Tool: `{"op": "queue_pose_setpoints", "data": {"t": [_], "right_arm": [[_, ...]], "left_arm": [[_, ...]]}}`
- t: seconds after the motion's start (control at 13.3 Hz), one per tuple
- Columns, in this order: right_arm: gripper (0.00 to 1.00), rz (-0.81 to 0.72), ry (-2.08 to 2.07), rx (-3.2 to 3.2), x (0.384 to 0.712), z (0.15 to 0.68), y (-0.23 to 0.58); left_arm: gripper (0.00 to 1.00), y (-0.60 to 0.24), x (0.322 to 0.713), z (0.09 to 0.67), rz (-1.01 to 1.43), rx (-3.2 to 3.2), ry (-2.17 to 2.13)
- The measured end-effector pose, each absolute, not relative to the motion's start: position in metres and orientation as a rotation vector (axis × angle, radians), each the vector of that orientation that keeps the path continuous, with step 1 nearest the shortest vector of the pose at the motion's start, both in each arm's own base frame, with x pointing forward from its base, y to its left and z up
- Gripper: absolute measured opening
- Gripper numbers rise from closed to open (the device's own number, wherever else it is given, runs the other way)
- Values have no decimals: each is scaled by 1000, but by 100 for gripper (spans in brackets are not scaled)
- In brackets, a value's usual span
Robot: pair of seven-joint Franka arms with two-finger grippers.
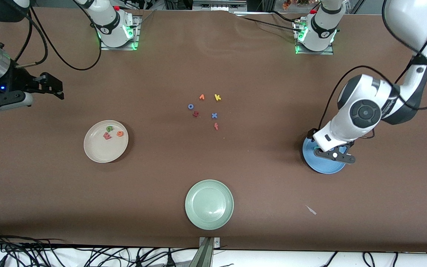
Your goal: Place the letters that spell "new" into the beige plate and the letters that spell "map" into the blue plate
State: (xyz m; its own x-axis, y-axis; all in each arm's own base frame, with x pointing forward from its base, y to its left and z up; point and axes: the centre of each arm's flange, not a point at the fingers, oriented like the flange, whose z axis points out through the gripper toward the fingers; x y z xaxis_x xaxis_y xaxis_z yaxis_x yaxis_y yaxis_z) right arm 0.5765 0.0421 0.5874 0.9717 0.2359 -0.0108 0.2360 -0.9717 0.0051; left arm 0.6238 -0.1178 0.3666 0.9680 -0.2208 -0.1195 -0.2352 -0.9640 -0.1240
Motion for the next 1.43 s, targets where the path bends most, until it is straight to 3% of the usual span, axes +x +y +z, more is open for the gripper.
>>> {"op": "queue_pose_setpoints", "data": {"t": [0.3,0.6,1.43], "right_arm": [[100,54,311,3115,579,611,20],[100,33,309,3117,579,610,20],[100,-9,268,3121,583,599,5]], "left_arm": [[100,-116,623,488,120,-3060,204],[100,-79,607,563,-12,-3116,-4],[100,-42,576,589,-35,-3155,-183]]}}
